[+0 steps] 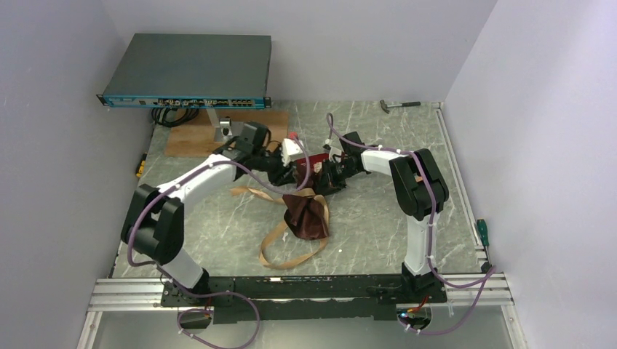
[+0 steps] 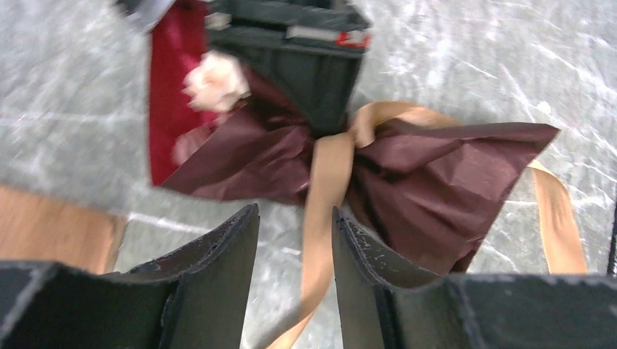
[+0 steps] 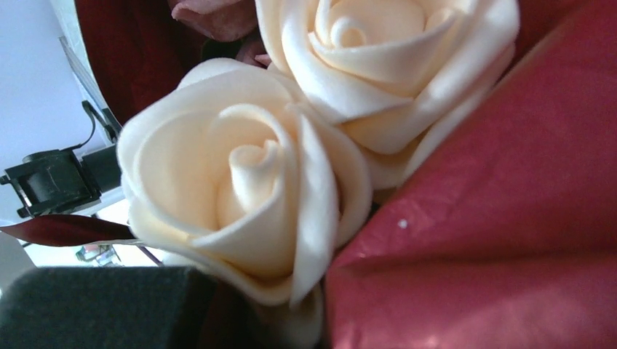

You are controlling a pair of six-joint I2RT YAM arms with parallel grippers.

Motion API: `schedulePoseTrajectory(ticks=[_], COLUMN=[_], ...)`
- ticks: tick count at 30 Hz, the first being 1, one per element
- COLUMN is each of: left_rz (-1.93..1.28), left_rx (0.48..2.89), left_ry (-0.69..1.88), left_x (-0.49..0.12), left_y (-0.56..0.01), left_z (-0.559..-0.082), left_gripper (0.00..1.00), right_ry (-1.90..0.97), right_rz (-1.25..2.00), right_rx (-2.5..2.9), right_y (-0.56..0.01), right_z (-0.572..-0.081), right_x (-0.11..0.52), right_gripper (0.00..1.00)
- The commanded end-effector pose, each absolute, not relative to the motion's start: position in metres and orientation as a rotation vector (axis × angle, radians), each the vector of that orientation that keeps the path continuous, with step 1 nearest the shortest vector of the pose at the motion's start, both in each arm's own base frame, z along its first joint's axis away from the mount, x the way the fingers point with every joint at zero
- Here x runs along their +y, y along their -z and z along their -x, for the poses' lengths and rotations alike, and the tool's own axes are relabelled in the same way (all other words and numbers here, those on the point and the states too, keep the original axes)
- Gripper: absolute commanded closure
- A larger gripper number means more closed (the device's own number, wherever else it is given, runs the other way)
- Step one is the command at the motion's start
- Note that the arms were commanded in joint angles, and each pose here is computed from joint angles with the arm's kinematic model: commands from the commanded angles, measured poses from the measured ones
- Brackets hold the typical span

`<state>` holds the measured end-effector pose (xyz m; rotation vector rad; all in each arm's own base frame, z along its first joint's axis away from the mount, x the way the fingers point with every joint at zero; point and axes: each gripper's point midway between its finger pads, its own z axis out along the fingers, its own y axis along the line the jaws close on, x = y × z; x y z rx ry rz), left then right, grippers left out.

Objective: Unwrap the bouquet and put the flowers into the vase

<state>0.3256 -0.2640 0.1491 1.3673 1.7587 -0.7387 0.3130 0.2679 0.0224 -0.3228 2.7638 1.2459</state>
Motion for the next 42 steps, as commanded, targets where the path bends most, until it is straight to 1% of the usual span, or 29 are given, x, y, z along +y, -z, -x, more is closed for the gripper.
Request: schedulePoseTrajectory(ticks=[1,4,9,14,17,19,20,23,26,29,32,35,36,39,42], left_rz=[-1.551,-1.592,-1.654,-1.709,-1.711,-1.726,-1.732,-1.737,-1.766,-1.808,-1.827,-1.829,-1.826,-1.81,-1.787], left_rx=[1.544,1.548,1.578,1.572,1.599,1.606,1.602,1.574,1.549,1.516,1.506,1.497,1.493,1.482,1.472], left_ry=[0.696,0.663,0.622,0.52,0.477,0.465,0.459,0.447,0.487,0.53,0.532,0.522,0.522,0.522,0.539], left_x=[-0.306,-0.315,-0.323,-0.328,-0.33,-0.33,-0.329,-0.326,-0.322,-0.318,-0.313,-0.312,-0.313,-0.315,-0.316], left_y=[-0.154,-0.136,-0.108,-0.088,-0.082,-0.079,-0.078,-0.081,-0.084,-0.083,-0.078,-0.074,-0.075,-0.079,-0.088], left_z=[-0.313,-0.312,-0.313,-0.323,-0.333,-0.332,-0.331,-0.327,-0.313,-0.298,-0.291,-0.291,-0.292,-0.295,-0.296], left_gripper=[0.54,0.53,0.47,0.47,0.49,0.53,0.56,0.73,0.86,0.92,0.97,0.98,0.98,0.99,0.99], right_ry=[-1.132,-1.136,-1.14,-1.149,-1.15,-1.151,-1.149,-1.141,-1.154,-1.222,-1.23,-1.267,-1.276,-1.254,-1.196], right_rz=[0.376,0.375,0.381,0.379,0.38,0.381,0.382,0.381,0.369,0.363,0.37,0.356,0.348,0.323,0.312], right_rx=[2.754,2.752,2.75,2.752,2.751,2.753,2.754,2.753,2.739,2.697,2.644,2.616,2.618,2.646,2.675], right_y=[-0.022,-0.024,-0.026,-0.025,-0.025,-0.025,-0.024,-0.025,-0.028,-0.039,-0.049,-0.054,-0.053,-0.043,-0.033], right_z=[-0.319,-0.319,-0.32,-0.318,-0.318,-0.318,-0.319,-0.32,-0.323,-0.325,-0.328,-0.332,-0.332,-0.333,-0.334], right_x=[0.265,0.265,0.266,0.266,0.266,0.266,0.266,0.266,0.265,0.268,0.27,0.273,0.274,0.273,0.267], right_gripper=[0.89,0.89,0.88,0.87,0.86,0.86,0.85,0.8,0.67,0.48,0.44,0.44,0.47,0.64,0.74])
